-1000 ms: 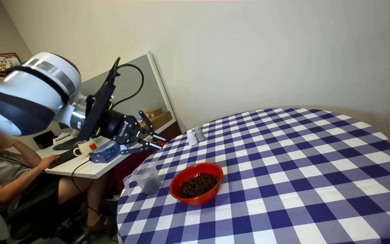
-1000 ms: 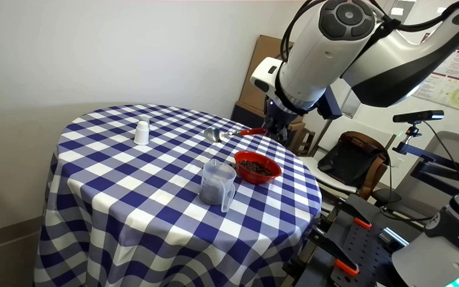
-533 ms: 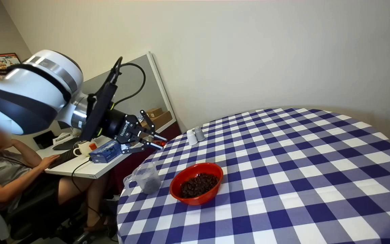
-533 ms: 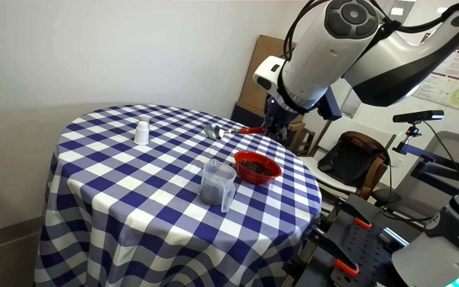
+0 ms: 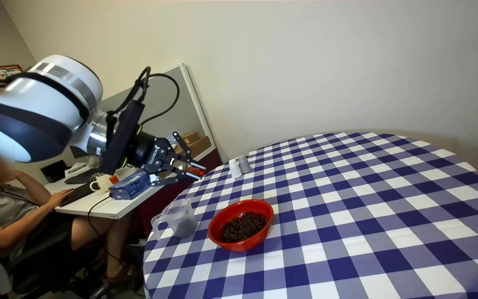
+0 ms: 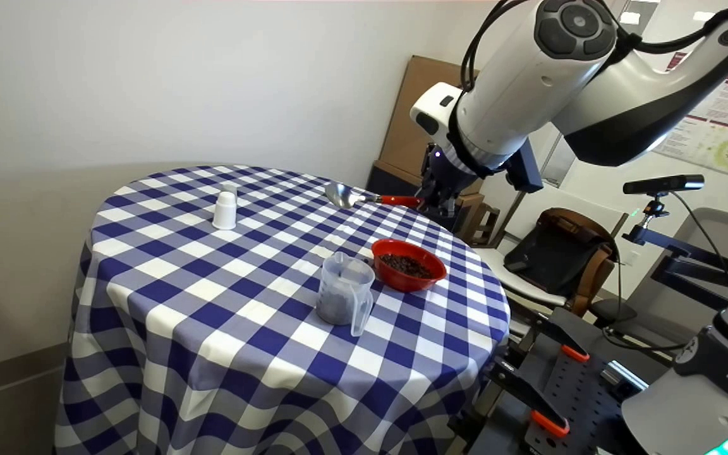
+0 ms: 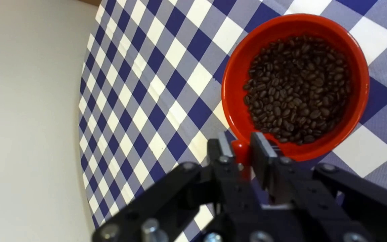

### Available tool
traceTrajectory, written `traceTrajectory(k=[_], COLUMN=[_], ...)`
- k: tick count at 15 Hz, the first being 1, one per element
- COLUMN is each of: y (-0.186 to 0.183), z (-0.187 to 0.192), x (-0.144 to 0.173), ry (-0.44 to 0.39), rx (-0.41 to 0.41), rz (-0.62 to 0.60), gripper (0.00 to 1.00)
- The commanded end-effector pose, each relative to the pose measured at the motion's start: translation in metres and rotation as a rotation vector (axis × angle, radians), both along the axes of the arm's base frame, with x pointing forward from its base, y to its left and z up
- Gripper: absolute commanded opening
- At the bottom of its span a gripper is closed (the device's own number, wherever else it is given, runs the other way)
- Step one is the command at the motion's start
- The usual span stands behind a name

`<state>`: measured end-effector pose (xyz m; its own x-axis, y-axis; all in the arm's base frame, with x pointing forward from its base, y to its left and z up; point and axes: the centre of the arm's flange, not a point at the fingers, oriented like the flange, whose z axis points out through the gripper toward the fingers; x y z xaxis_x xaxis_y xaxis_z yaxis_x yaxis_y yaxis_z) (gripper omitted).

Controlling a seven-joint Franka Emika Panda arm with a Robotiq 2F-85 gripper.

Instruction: Pick up the spoon and scoop some of the contents in the bowl and put them in the jar

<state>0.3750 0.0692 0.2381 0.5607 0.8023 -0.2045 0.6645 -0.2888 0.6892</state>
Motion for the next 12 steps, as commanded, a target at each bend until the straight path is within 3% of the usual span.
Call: traceTrajectory(k=[1,7,12], y=[-0.017,-0.078,-0.180], z=[0.004,0.003,-0.002], x=[0.014,0.074,0.147], ry=[0.049,0.154,0.155], rx=[0.017,0.044,0.043], rz=[-0.071,-0.331,-0.630], gripper=[0.05,0.05,0.05])
